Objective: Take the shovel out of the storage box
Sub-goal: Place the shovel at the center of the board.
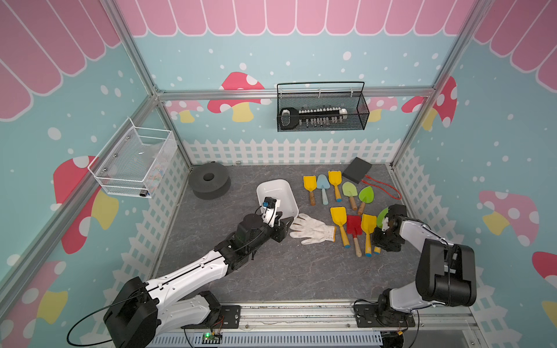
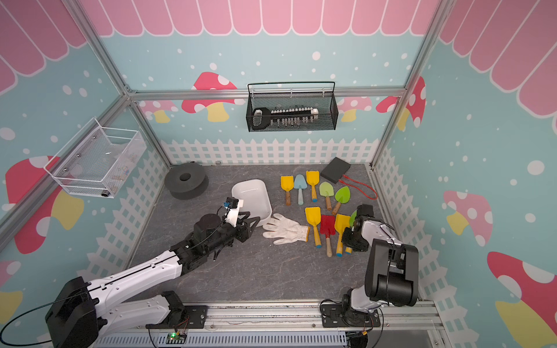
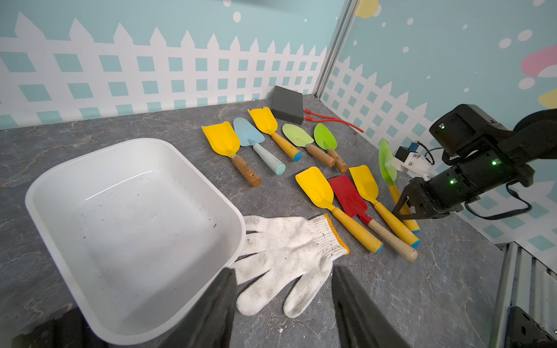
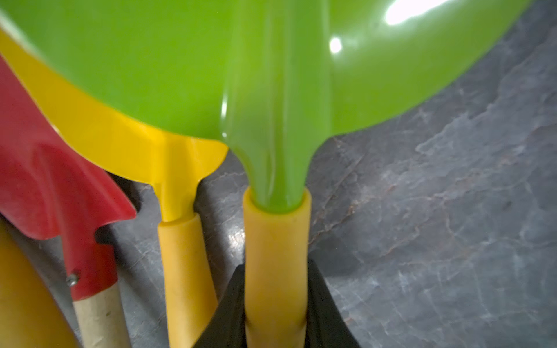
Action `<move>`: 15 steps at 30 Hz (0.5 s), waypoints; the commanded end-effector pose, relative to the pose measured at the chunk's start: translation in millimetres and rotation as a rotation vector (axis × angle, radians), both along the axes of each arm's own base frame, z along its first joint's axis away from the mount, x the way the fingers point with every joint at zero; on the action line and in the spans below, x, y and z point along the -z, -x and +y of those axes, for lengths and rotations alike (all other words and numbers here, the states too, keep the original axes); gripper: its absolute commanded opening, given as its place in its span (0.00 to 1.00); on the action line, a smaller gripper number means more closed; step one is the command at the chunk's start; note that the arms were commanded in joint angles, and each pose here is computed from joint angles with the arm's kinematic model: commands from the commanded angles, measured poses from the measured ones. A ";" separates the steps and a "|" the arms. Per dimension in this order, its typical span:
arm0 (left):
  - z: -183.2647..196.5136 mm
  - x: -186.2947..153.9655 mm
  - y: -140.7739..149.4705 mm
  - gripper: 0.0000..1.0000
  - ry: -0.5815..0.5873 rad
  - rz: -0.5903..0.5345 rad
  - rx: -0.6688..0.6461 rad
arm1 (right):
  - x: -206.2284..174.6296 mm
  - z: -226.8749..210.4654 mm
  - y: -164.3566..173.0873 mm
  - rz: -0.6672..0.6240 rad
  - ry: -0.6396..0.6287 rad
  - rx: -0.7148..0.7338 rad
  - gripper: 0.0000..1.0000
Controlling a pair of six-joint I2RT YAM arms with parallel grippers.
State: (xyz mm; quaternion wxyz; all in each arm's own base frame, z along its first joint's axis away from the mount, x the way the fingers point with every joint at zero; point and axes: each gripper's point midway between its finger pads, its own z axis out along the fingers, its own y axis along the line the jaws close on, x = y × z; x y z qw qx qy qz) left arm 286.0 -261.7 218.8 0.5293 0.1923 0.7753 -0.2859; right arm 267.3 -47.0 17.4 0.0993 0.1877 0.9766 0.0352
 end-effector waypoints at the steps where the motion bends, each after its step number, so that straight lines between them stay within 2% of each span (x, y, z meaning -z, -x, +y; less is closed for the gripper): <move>1: -2.9 -12.6 1.2 0.54 0.005 -0.032 0.013 | 0.0 -0.3 -7.5 -0.017 -0.013 0.006 0.27; 15: -2.0 -12.8 1.2 0.54 0.002 -0.036 0.010 | -2.4 -0.5 -7.4 -0.029 -0.009 0.008 0.36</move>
